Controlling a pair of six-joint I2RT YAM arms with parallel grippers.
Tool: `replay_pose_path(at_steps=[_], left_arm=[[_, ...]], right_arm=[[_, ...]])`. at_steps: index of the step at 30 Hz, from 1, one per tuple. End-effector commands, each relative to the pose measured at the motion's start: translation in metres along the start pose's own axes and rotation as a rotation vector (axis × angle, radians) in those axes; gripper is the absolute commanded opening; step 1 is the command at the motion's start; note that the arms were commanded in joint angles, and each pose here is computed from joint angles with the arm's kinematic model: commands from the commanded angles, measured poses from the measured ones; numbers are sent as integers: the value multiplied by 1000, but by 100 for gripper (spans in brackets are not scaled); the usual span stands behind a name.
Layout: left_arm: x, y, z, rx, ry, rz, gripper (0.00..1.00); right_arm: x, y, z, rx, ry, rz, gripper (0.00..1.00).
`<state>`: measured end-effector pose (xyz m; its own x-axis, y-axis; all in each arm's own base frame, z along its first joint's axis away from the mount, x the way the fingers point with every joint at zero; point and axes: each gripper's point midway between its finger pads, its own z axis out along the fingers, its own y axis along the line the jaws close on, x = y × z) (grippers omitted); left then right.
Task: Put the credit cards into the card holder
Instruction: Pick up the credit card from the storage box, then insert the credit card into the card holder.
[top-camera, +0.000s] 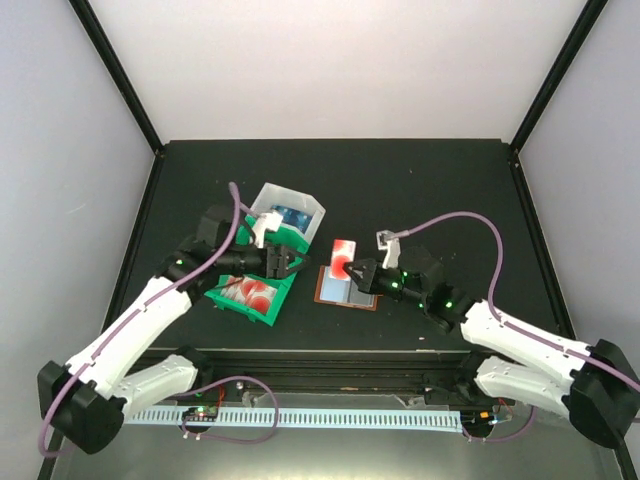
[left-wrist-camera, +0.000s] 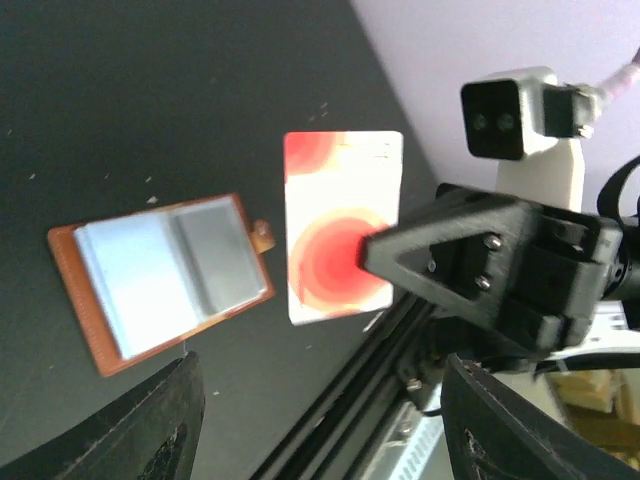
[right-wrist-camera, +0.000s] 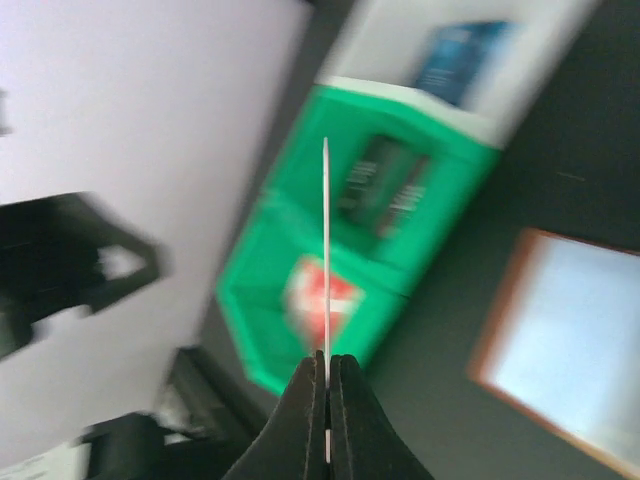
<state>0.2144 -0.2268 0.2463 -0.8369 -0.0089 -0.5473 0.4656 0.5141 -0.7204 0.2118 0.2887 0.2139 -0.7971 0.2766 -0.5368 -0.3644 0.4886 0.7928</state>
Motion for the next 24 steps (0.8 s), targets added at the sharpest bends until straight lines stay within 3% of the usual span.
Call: replay_pose_path(at_steps=[1, 5, 12, 24], left_arm=[[14, 35, 28, -192, 45, 50, 67], [24, 50, 67, -263, 87, 64, 66], [43, 95, 124, -428, 195, 47, 57], [71, 147, 143, -601, 295, 42, 49]], right_arm=[[22, -96, -9, 296, 35, 61, 1], [30, -133, -9, 374, 66, 79, 1], [38, -152, 14, 340, 139, 114, 1], [61, -170, 27, 334, 183, 278, 1]])
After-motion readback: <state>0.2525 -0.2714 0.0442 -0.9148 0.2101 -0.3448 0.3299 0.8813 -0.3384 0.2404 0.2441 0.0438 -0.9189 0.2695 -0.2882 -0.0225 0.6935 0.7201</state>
